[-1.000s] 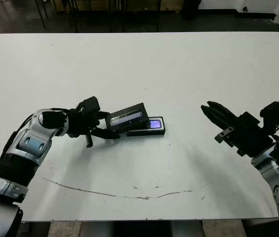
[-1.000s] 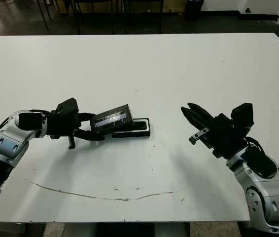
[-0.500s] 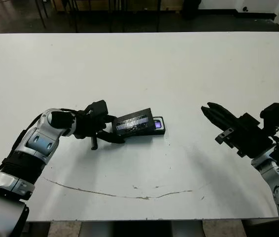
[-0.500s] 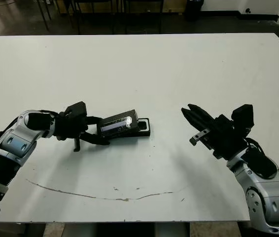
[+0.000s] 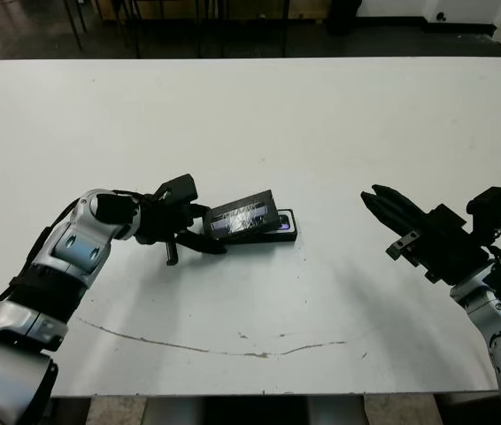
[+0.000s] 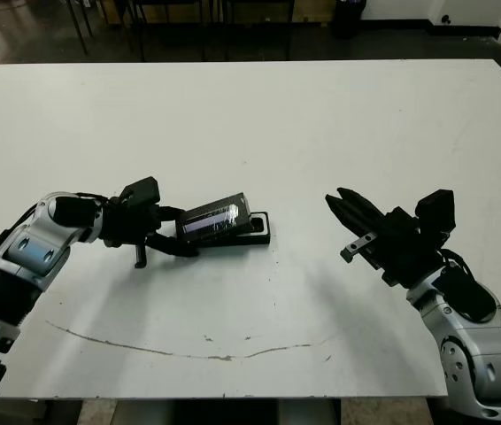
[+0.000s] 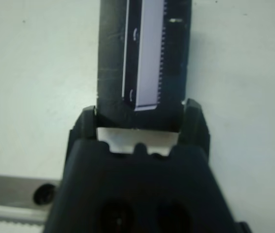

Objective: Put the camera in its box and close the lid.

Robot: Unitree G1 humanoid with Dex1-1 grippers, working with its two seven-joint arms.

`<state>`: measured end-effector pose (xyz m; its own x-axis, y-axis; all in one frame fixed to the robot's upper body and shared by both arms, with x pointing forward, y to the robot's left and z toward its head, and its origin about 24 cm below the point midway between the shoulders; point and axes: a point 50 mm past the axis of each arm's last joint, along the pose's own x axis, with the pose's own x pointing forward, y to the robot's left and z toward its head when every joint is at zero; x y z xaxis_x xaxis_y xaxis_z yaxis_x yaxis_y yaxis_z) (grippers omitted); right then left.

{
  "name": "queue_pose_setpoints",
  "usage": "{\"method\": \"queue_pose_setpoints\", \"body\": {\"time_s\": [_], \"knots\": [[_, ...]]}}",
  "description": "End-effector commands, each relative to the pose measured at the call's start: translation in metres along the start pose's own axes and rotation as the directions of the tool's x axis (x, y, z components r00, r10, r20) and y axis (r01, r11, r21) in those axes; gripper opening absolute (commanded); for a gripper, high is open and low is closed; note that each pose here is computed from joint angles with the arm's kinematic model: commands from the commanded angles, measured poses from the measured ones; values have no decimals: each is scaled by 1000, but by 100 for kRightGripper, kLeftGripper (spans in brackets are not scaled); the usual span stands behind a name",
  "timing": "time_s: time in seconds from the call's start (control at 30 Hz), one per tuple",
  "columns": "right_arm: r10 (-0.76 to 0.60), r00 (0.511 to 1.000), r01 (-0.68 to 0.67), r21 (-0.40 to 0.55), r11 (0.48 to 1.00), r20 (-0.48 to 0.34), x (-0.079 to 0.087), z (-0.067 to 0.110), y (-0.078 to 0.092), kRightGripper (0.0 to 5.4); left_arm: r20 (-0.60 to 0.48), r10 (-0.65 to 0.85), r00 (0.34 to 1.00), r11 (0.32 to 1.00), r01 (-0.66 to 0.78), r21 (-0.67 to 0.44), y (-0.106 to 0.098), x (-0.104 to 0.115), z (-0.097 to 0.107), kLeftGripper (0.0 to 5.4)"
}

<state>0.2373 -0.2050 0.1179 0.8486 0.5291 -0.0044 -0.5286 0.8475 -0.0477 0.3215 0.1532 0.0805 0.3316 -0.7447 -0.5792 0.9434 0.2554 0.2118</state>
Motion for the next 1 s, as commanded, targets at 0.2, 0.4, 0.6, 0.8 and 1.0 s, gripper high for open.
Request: {"method": "queue_pose_setpoints", "body": {"time_s": [0.2,0.4,0.6,0.8,1.0], "knots": [[-2,1000,2,3,1000,-17,-3,-5,-1,0,-41,-12,999,1000,12,2,5,9,-4,76],[-3,1000,3,4,1000,-14,-3,-6,0,0,-50,-25,998,1000,26,13,7,15,-3,76],[-1,1000,1,8,1000,-16,-3,-7,0,0,-61,-72,995,997,72,-3,8,21,3,76],[-2,1000,2,15,1000,-12,-4,-7,1,0,-39,-116,993,993,114,-37,11,27,11,76],[0,1000,0,15,1000,-10,-5,-7,1,0,-16,-167,986,985,166,-49,12,33,20,76]]}}
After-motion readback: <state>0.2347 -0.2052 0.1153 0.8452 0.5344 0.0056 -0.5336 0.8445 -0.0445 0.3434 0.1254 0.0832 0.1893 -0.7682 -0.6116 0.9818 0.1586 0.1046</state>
